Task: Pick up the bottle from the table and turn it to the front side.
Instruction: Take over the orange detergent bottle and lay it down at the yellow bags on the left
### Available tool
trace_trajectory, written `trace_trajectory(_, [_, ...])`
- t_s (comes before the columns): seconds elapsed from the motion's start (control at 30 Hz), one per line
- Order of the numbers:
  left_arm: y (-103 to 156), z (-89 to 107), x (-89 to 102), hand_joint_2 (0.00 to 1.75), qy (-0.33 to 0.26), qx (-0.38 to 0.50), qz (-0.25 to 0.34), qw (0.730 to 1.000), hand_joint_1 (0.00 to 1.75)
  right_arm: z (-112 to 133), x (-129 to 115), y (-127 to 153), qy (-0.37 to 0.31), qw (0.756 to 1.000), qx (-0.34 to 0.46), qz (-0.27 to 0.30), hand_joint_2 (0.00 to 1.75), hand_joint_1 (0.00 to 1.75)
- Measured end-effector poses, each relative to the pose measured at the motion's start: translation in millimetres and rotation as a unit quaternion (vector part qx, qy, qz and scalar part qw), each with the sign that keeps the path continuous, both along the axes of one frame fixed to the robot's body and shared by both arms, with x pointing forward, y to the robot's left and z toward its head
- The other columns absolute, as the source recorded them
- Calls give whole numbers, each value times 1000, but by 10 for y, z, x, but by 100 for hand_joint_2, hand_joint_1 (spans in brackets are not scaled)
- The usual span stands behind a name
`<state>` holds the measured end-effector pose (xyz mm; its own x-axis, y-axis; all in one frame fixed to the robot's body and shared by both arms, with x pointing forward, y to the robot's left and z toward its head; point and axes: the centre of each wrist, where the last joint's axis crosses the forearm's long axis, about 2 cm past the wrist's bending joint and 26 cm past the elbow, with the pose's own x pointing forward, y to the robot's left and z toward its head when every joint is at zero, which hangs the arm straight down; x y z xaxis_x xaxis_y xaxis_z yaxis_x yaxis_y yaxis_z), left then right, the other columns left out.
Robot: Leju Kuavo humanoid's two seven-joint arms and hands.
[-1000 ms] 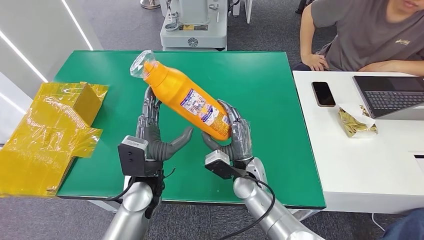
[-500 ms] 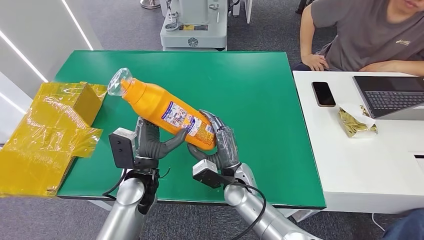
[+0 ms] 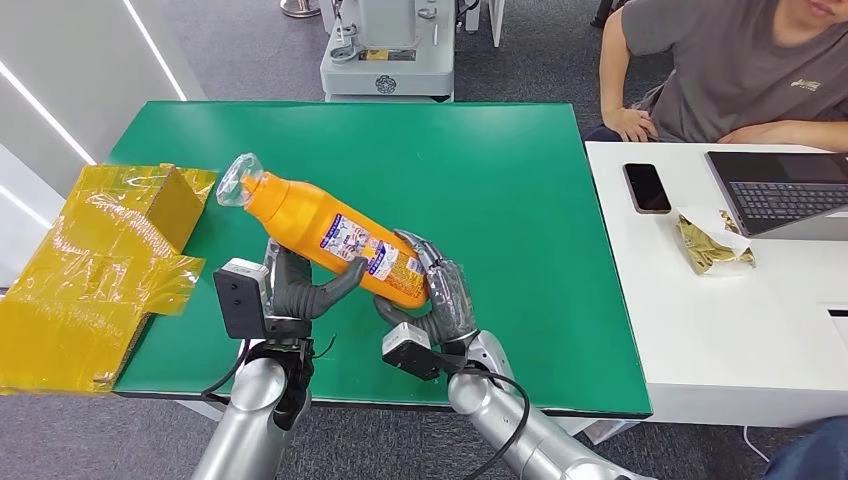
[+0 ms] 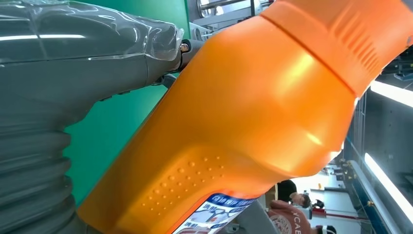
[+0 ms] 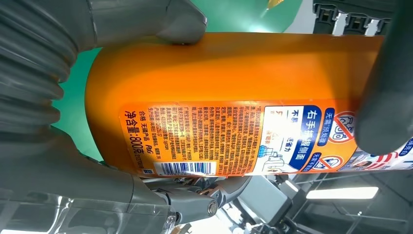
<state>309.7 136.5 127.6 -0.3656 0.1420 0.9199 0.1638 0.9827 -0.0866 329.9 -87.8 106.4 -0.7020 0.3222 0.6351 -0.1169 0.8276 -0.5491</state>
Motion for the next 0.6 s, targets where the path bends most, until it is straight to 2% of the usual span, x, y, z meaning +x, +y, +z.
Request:
trace_trajectory(0.03, [0,-4,-1,175,1,0,0,1000,175,-7,0,-3,1,1000,-1,-1,175,175])
trace_trajectory(0.57, [0,-37,-8,175,11,-32,-26,999,175,-78,-16,-44,16,1000,1,-5,175,175])
trace_trajectory(0.6, [2,-38,-7,175,11,-32,-25,999,175,-84,-19,-48,17,1000,2,-7,175,170])
